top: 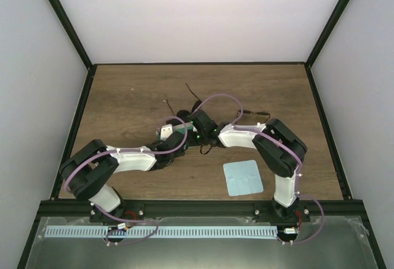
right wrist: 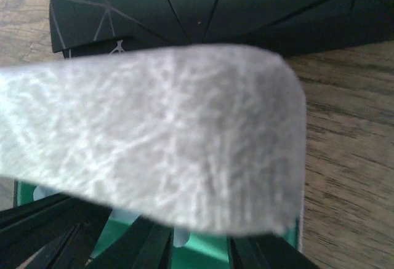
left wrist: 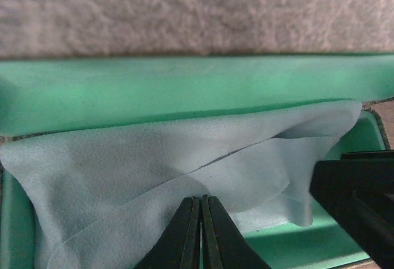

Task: Organize the sunglasses
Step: Place the glasses cleaning cloth in the sunglasses case.

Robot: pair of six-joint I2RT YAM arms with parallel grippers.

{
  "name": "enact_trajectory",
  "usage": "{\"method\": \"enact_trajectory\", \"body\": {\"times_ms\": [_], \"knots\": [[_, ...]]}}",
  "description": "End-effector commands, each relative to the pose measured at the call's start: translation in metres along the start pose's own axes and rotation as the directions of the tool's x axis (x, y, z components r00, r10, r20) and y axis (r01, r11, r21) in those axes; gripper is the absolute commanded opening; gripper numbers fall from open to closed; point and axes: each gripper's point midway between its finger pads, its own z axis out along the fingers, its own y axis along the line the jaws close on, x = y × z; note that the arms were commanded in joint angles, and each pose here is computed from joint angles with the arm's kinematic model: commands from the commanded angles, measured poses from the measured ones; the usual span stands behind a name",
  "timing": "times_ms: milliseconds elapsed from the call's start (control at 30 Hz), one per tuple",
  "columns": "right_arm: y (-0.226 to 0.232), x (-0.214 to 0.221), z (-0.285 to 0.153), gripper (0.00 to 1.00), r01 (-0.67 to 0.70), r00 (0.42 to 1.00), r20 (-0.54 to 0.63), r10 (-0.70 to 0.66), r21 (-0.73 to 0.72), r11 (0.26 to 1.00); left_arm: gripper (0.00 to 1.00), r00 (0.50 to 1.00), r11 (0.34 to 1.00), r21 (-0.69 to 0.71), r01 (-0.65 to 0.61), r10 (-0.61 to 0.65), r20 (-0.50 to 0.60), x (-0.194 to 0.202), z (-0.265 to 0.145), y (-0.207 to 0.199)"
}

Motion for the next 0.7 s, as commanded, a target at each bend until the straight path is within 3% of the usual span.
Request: {"method": "enact_trajectory", "body": {"times_ms": [0, 267, 533, 667], "knots": [[0.018, -0.009, 0.004, 0.27, 0.016, 1.000, 0.000, -0.016, -0.049, 0.999, 0.04, 1.000, 1.000, -0.006, -0.002, 0.002, 0.011, -0.002, -0.002, 0.004], [0.017, -0.008, 0.012, 0.30, 0.019, 1.000, -0.019, -0.020, -0.038, 0.999, 0.04, 1.000, 1.000, 0.011, -0.005, 0.005, 0.007, -0.003, -0.003, 0.000], [0.018, -0.008, 0.020, 0.09, 0.018, 0.999, -0.031, -0.019, -0.039, 0.999, 0.04, 1.000, 1.000, 0.014, -0.004, 0.003, 0.015, -0.005, -0.006, 0.002], [0.025, -0.013, 0.011, 0.03, 0.020, 1.000, -0.013, -0.021, -0.067, 0.998, 0.04, 1.000, 1.000, 0.009, -0.004, 0.004, 0.013, -0.004, -0.005, 0.004]]}}
